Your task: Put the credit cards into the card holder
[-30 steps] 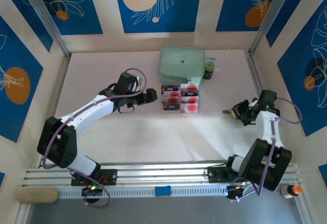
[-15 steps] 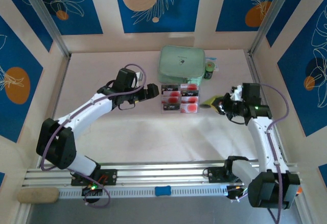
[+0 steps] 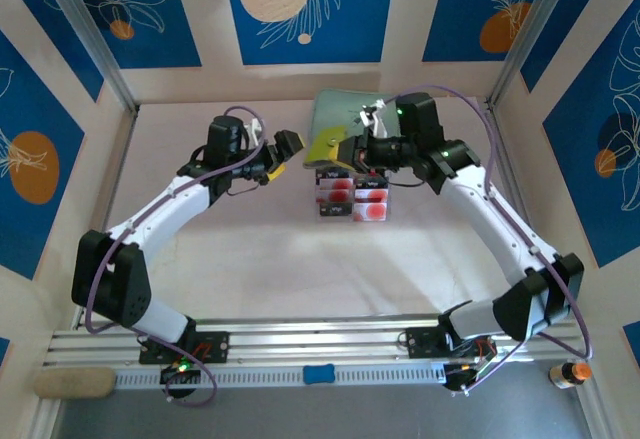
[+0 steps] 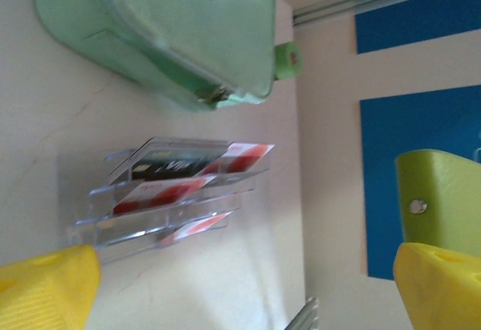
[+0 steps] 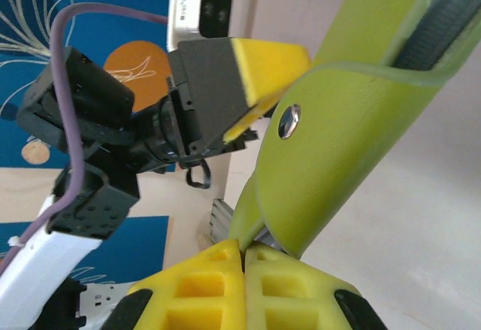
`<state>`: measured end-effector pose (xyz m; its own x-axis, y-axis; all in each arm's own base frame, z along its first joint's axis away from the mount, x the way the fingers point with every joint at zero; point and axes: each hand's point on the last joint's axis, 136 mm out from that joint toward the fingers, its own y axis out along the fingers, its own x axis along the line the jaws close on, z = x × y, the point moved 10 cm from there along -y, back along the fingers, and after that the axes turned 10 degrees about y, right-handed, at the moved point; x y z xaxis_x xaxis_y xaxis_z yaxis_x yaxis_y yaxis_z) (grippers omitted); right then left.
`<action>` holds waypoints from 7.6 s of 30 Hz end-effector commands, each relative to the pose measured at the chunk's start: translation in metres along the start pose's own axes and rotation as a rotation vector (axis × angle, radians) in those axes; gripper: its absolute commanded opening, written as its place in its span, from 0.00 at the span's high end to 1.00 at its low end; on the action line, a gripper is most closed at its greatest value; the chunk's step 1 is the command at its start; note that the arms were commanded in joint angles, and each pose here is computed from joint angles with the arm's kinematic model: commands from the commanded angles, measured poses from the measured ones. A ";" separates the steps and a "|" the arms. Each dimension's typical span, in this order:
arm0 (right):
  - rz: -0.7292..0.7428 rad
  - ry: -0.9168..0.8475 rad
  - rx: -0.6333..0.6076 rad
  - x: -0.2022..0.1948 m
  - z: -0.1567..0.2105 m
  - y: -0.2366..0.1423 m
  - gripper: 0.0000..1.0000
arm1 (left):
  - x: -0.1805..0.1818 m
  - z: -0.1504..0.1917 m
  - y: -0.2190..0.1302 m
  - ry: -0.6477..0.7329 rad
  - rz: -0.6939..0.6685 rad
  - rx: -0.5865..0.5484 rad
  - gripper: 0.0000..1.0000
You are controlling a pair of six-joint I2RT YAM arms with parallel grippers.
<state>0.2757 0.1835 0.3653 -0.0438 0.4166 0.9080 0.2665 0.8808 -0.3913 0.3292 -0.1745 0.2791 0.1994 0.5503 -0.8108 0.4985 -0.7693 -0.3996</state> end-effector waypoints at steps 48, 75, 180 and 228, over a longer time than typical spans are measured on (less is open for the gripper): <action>-0.149 -0.070 0.196 0.040 0.003 0.084 1.00 | 0.000 -0.022 -0.035 -0.241 0.349 -0.225 0.07; -0.112 -0.023 0.182 0.013 0.003 0.079 1.00 | 0.010 -0.022 -0.041 -0.237 0.391 -0.256 0.55; 0.661 -0.267 0.297 -0.118 0.037 0.155 0.69 | 0.039 0.061 -0.091 0.097 -0.248 -0.415 1.00; 0.733 -0.056 -0.062 -0.168 -0.024 0.163 0.72 | 0.034 0.066 -0.087 0.105 -0.188 -0.326 1.00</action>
<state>0.3609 0.2493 0.1315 0.1537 0.9265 0.3435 0.3102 0.2848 -0.9070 0.2340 -0.1077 0.2518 0.1086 0.7333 -0.6711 0.7720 -0.4875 -0.4077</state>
